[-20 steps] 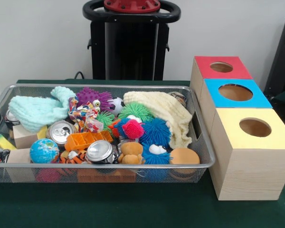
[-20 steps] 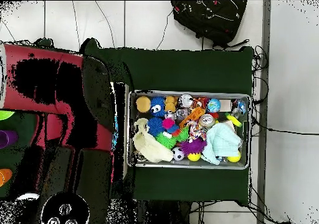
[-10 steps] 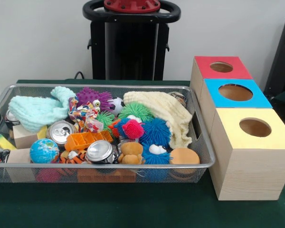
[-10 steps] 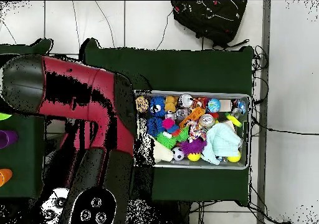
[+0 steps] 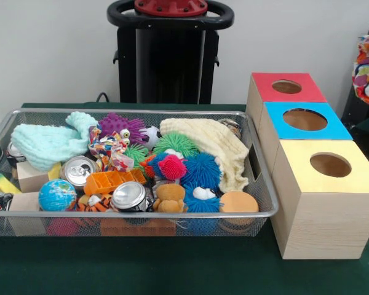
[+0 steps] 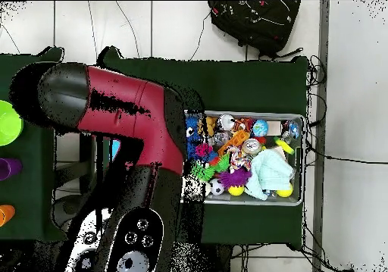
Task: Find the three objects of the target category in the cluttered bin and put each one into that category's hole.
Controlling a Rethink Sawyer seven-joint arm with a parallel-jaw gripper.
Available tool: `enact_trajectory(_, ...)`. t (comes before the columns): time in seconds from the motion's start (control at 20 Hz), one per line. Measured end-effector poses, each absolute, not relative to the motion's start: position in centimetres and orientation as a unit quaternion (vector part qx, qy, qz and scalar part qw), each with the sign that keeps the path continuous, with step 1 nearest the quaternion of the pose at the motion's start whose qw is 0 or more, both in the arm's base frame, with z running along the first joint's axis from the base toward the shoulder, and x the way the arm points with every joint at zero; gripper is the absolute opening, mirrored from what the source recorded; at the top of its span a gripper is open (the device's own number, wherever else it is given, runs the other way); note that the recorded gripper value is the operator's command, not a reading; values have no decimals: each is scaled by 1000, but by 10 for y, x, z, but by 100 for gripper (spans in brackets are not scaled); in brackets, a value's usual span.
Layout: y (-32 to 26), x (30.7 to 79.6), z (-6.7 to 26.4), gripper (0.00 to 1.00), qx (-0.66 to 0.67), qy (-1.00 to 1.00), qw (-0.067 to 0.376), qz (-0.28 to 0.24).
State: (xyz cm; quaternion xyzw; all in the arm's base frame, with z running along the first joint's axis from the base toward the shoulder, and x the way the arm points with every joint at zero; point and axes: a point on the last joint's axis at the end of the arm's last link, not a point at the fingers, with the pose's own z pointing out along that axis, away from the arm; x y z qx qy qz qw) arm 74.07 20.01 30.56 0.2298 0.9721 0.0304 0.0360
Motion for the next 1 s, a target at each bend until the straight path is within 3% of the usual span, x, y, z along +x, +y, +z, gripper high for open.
enact_trajectory(1.0,212,740,239,0,218,976,6,20)
